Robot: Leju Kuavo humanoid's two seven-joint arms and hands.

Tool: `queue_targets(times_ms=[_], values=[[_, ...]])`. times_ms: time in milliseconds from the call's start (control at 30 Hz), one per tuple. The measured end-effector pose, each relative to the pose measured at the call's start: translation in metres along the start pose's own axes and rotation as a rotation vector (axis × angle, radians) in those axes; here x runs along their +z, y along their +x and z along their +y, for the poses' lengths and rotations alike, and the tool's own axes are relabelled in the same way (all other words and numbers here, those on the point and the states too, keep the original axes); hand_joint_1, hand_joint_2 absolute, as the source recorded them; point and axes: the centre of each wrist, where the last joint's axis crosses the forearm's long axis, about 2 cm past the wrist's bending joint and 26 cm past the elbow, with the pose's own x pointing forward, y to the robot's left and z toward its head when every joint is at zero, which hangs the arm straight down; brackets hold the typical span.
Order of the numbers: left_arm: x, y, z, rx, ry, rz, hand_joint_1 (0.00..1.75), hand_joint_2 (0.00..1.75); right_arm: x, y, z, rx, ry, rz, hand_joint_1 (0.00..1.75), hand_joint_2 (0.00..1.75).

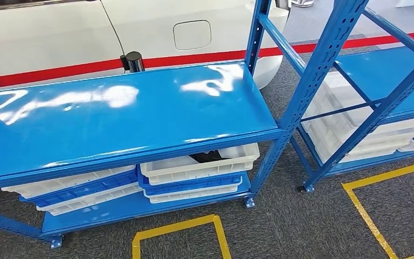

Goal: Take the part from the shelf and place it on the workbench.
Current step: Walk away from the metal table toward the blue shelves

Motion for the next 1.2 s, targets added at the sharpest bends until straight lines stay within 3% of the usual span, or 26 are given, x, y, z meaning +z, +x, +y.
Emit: queue_targets(times_ms=[133,300,1200], values=[[0.0001,-0.0003,0.0001,0.021,0.013,0.007,0.0,0.0,-0.0022,-0.0002,-0.0045,0.18,0.017,-0.105,0.0,0.0],[0.0003,-0.0006,-0.0004,0.035,0.022,0.02,0.0,0.0,-0.0014,0.0003,-0.0027,0.27,0.025,-0.184,0.0,0.0],[0.0013,-0.0024,-0.0029,0.056,0.03,0.038,0.0,0.0,-0.0052,-0.0026,-0.011,0.319,0.034,-0.204,0.0,0.0]])
